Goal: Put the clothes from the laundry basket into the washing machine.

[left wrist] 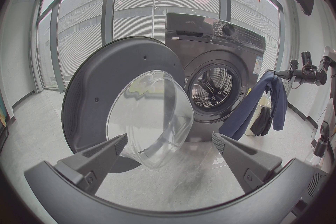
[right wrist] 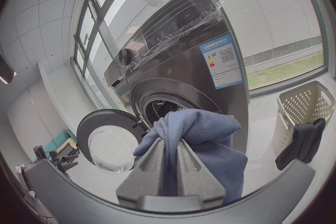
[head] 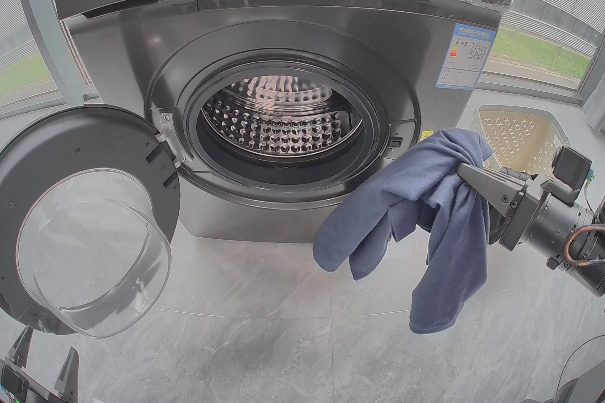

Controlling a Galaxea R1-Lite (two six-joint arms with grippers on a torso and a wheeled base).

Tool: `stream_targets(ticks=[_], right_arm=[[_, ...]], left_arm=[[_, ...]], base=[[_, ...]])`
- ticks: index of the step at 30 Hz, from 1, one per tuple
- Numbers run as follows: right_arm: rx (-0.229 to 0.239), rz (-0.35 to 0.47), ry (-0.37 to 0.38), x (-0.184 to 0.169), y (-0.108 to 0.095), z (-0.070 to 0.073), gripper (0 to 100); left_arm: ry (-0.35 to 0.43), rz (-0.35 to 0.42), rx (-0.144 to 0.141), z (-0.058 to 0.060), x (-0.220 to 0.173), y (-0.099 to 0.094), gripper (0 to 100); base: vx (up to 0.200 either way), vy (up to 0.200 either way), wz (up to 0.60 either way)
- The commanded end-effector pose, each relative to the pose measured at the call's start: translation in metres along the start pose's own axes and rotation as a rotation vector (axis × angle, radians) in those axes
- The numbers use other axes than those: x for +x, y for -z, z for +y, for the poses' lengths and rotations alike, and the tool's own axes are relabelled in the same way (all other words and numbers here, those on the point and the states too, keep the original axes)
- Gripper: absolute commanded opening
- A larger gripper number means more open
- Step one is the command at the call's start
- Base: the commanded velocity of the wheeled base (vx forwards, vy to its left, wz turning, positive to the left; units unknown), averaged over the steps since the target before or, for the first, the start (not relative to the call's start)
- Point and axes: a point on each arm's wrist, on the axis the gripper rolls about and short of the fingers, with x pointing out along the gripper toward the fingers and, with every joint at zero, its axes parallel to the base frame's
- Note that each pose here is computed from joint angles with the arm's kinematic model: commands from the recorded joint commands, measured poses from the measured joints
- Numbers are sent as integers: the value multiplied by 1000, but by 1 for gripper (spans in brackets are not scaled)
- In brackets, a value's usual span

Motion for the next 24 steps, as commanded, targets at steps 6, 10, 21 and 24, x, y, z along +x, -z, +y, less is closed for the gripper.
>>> stream_targets(ticks=[6, 10, 21, 24], right_arm=[[-2, 10, 2, -1, 3, -1, 0], [-2, 10, 2, -1, 3, -1, 0], [-2, 10, 2, -1, 3, -1, 0], [-2, 10, 3, -1, 3, -1, 0]], left_arm=[[0, -1, 0, 0, 0, 5, 100], [0, 1, 0, 0, 0, 5, 100], [0, -1, 0, 0, 0, 5, 100], [0, -1, 0, 0, 0, 5, 100]], base=[[0, 100, 0], [0, 150, 0], [-55, 0, 0], [-200, 0, 0]])
